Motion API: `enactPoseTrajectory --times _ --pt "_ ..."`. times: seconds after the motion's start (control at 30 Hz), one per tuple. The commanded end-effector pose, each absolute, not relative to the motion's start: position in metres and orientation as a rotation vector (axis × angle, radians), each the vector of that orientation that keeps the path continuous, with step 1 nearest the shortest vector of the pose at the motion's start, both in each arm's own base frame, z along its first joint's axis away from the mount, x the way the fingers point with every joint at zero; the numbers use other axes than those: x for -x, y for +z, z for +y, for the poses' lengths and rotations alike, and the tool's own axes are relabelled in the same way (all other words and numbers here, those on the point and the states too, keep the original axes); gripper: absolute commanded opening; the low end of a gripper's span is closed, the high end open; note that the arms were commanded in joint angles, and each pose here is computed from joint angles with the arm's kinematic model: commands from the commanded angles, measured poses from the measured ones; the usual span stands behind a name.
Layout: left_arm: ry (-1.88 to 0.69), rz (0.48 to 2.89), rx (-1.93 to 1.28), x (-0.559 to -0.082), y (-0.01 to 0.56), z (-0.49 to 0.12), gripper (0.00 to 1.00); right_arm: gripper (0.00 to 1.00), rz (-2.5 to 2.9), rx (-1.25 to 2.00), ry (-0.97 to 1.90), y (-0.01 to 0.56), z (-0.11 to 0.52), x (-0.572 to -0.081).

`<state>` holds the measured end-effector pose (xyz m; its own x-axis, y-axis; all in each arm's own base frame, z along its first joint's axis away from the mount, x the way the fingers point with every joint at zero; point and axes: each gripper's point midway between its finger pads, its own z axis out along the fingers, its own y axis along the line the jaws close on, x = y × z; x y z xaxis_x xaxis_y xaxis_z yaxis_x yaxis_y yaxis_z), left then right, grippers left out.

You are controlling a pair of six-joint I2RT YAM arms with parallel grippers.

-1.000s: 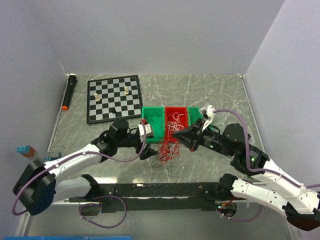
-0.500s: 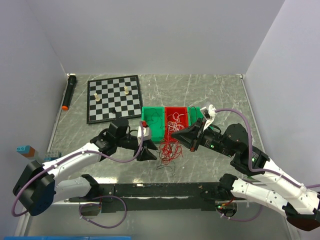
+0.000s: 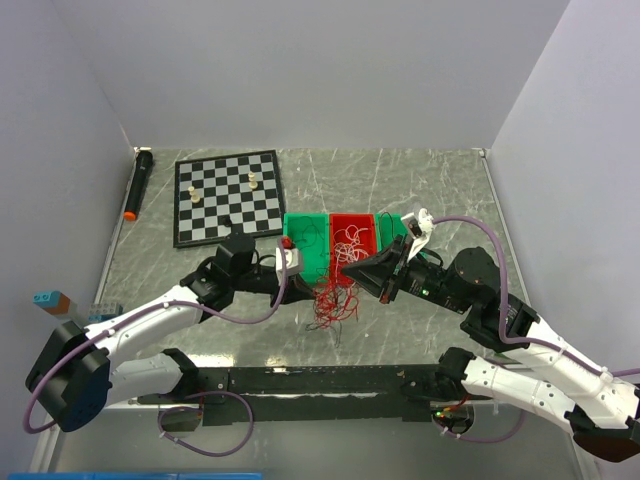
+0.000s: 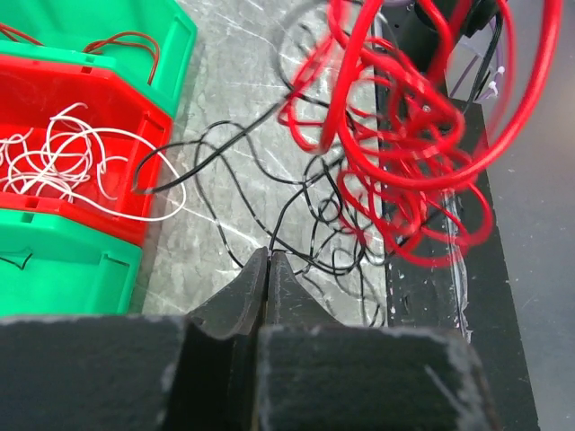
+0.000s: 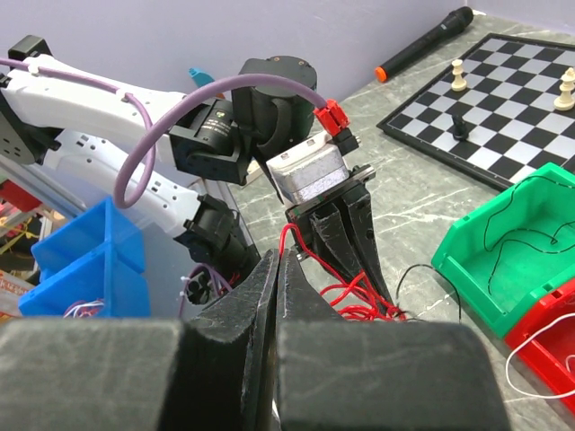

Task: Untangle the cables

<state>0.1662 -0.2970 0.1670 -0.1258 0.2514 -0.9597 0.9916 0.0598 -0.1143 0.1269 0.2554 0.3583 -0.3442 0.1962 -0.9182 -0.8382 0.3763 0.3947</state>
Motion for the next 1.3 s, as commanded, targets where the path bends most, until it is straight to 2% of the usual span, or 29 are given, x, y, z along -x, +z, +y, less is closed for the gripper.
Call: enactPoseTrajectory --times 0.0,0.17,0.27,0.43,0.67,1.07,1.27 --pt "-1.107 1.452 -1.325 -0.164 0.174 -0.295 0.01 0.00 1.480 0.574 1.215 0.382 0.250 -0.125" --pt "-1.052 1.434 -1.394 -0.163 0.166 -0.289 0.01 0.00 1.467 0.543 1.128 0.392 0.236 -0.132" --pt "-0.876 1.455 -1.515 -0.169 0.138 -0.271 0.01 0.00 1.452 0.487 1.013 0.407 0.214 -0.142" --pt "-0.628 1.527 -1.674 -0.174 0.099 -0.231 0.01 0.00 1.390 0.327 0.786 0.447 0.156 -0.155" --pt "-0.473 1.564 -1.826 -0.165 0.067 -0.192 0.01 0.00 1.242 0.105 0.589 0.502 0.078 -0.155" --pt "-0.009 1.555 -2.099 -0.172 0.011 -0.114 0.01 0.00 1.103 0.061 0.473 0.556 0.025 -0.134" --pt "0.056 1.648 -2.059 -0.176 0.006 -0.101 0.01 0.00 1.022 0.011 0.449 0.579 -0.001 -0.121"
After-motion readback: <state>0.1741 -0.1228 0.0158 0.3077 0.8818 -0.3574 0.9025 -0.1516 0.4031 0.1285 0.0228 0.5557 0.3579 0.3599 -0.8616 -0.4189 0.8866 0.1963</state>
